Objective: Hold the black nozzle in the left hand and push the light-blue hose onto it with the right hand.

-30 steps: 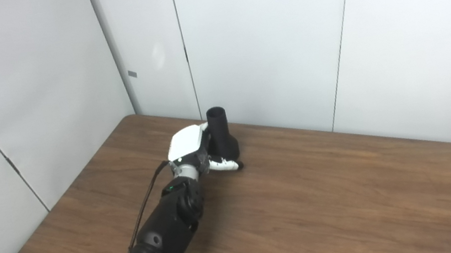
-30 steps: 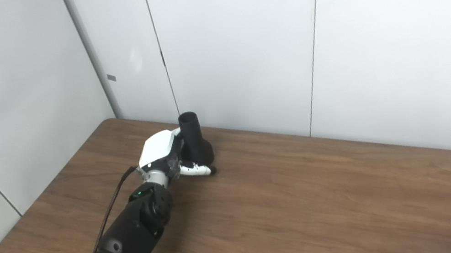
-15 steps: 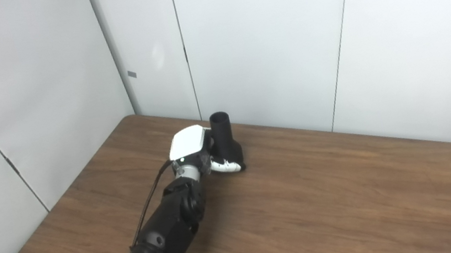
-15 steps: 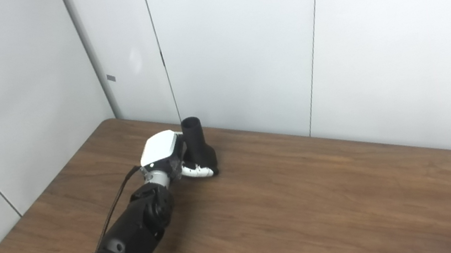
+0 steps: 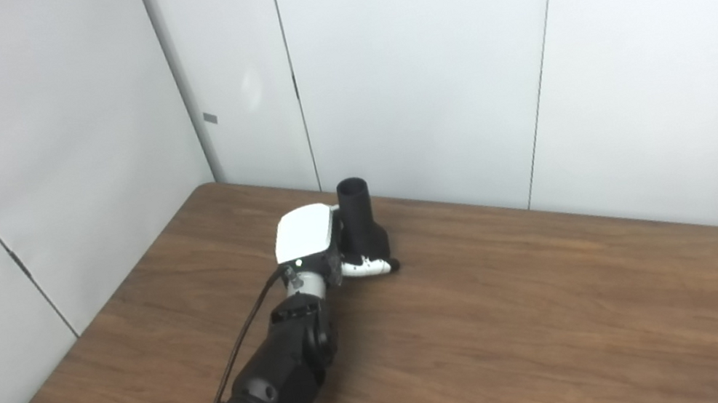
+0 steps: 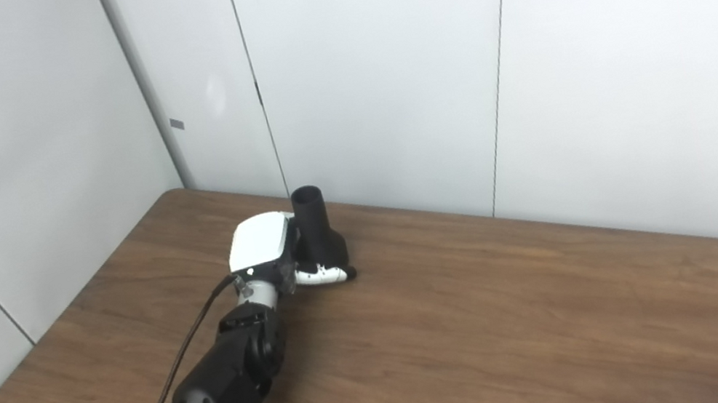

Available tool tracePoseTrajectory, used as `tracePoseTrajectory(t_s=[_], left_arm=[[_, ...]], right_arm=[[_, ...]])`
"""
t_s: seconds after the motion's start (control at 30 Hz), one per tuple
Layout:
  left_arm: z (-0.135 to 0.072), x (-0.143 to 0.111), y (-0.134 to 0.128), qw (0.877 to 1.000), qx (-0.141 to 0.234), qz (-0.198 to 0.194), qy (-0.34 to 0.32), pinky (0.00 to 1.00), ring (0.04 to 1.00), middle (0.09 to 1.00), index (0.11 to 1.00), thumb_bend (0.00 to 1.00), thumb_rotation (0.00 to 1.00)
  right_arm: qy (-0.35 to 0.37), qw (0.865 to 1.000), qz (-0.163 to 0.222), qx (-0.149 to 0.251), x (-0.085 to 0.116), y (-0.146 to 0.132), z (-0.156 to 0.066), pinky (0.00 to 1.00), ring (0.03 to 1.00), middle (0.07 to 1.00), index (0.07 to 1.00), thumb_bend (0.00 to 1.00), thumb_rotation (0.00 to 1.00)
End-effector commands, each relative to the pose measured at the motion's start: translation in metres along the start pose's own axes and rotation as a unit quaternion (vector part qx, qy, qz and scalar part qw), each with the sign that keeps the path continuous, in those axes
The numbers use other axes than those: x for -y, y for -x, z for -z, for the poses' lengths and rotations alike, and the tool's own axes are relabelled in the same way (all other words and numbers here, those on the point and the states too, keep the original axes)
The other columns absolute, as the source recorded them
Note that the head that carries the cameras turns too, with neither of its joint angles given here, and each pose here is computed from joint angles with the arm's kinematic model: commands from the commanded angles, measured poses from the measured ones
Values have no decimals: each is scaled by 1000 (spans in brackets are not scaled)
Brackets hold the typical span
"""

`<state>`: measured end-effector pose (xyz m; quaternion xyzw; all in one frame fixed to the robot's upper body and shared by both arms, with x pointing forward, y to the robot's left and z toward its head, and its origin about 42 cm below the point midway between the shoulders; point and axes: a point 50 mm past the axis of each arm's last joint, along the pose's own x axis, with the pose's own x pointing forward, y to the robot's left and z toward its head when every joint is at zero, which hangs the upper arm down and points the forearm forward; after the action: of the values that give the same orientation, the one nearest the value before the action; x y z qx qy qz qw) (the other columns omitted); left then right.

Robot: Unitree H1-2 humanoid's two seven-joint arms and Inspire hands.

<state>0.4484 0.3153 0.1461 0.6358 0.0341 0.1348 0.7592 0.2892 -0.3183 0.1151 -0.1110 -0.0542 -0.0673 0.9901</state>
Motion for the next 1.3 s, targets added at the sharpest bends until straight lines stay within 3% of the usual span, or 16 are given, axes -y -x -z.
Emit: tracePoseTrajectory(t_s=[0.0, 0.07, 0.27, 0.4, 0.43, 0.5, 0.8, 0.93, 1.07, 1.27], left_arm=[[13, 33, 21, 999, -13, 50, -17, 863, 761, 786, 753, 1000, 248], [14, 35, 23, 999, -1, 34, -22, 848, 739, 774, 765, 994, 252], [16, 42, 28, 998, 37, -12, -53, 764, 666, 711, 653, 915, 260], [18, 43, 30, 996, 59, -46, -45, 667, 610, 655, 601, 739, 253], [19, 44, 30, 996, 65, -53, -33, 600, 581, 627, 537, 605, 145], [20, 44, 32, 995, 76, -65, -17, 491, 535, 585, 500, 529, 74], [18, 40, 36, 991, 118, -69, 3, 473, 521, 555, 490, 521, 49], [19, 36, 37, 984, 160, -65, 36, 385, 434, 466, 507, 522, 1], [16, 31, 42, 980, 177, -34, 83, 332, 389, 454, 511, 520, 0], [9, 37, 56, 973, 194, 4, 122, 340, 417, 489, 509, 502, 0]], right_arm=[[9, 1000, 0, 7, 5, 0, -3, 397, 545, 582, 546, 754, 673], [9, 1000, 1, 6, 5, 0, -3, 396, 542, 579, 544, 752, 675], [9, 1000, 2, 5, 5, -1, -3, 392, 539, 574, 540, 773, 679], [11, 1000, 2, 3, 5, -1, -2, 393, 542, 578, 542, 796, 688], [11, 1000, 2, 4, 5, -1, -2, 392, 540, 577, 542, 790, 684], [9, 1000, 2, 3, 6, 0, -3, 388, 533, 572, 540, 784, 677], [9, 1000, 0, 6, 5, -1, -4, 390, 538, 576, 540, 784, 682], [5, 1000, -1, 8, 5, -1, -3, 391, 538, 576, 542, 775, 670], [9, 1000, 0, 5, 6, -1, -3, 394, 540, 578, 545, 768, 673], [14, 1000, 1, 3, 7, 0, -3, 400, 545, 580, 544, 792, 683]])
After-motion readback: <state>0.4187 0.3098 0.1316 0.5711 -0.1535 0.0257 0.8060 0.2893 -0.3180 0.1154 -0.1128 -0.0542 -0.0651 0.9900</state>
